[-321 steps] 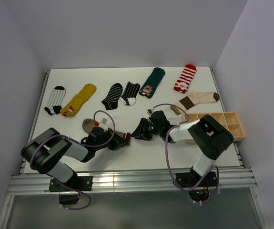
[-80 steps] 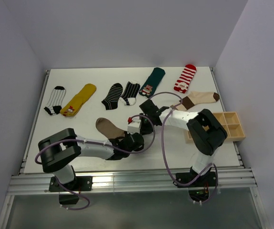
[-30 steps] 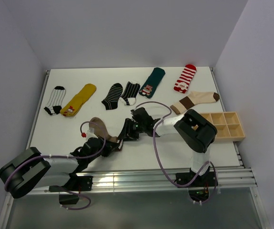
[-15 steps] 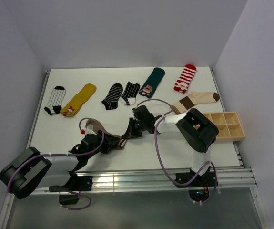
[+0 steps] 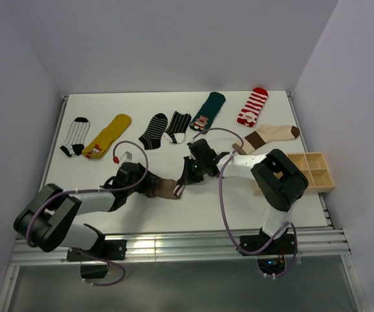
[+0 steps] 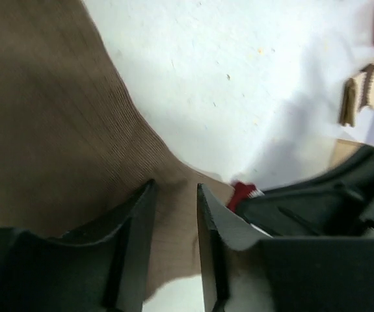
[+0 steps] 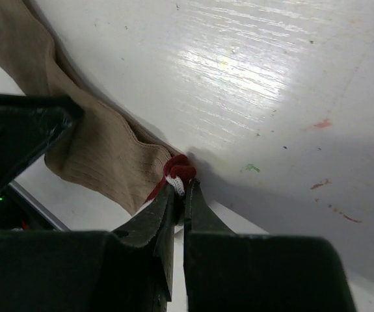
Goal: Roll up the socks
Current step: Roll the sock at the center of the board.
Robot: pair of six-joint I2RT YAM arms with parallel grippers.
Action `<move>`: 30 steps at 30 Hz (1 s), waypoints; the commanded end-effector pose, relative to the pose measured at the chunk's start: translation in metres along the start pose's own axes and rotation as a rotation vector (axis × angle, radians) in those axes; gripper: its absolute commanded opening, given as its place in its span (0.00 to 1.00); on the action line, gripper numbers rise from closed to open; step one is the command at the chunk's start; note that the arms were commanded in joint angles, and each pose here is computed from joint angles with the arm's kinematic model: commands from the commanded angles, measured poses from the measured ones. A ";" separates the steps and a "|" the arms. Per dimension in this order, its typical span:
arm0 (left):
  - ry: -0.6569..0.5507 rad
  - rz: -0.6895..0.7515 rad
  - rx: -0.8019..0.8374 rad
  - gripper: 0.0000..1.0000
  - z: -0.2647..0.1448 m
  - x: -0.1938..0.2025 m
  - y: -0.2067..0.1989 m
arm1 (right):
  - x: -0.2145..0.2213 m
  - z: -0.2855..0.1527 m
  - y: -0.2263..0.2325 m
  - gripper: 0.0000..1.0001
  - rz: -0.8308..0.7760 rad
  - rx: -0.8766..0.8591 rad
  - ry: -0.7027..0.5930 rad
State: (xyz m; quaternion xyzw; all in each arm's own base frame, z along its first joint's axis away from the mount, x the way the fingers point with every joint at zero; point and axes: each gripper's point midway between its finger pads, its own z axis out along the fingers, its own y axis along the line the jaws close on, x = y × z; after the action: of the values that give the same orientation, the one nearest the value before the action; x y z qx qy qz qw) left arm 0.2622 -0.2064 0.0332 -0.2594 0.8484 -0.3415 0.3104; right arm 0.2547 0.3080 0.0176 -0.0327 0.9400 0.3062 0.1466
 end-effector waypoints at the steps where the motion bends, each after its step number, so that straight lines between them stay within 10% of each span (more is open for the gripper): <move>1: -0.005 0.087 -0.030 0.36 0.016 -0.010 0.002 | -0.008 -0.013 -0.018 0.00 -0.063 0.099 -0.025; 30: 0.044 0.386 0.123 0.46 0.034 -0.012 -0.023 | -0.001 -0.013 -0.037 0.00 -0.160 0.315 0.158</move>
State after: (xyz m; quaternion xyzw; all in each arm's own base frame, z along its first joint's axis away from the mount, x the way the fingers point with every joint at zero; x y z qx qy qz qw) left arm 0.2987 -0.2295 0.0311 -0.0903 0.8693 -0.3342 0.3529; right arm 0.2681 0.2875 0.0194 -0.1048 0.9666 0.1955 0.1280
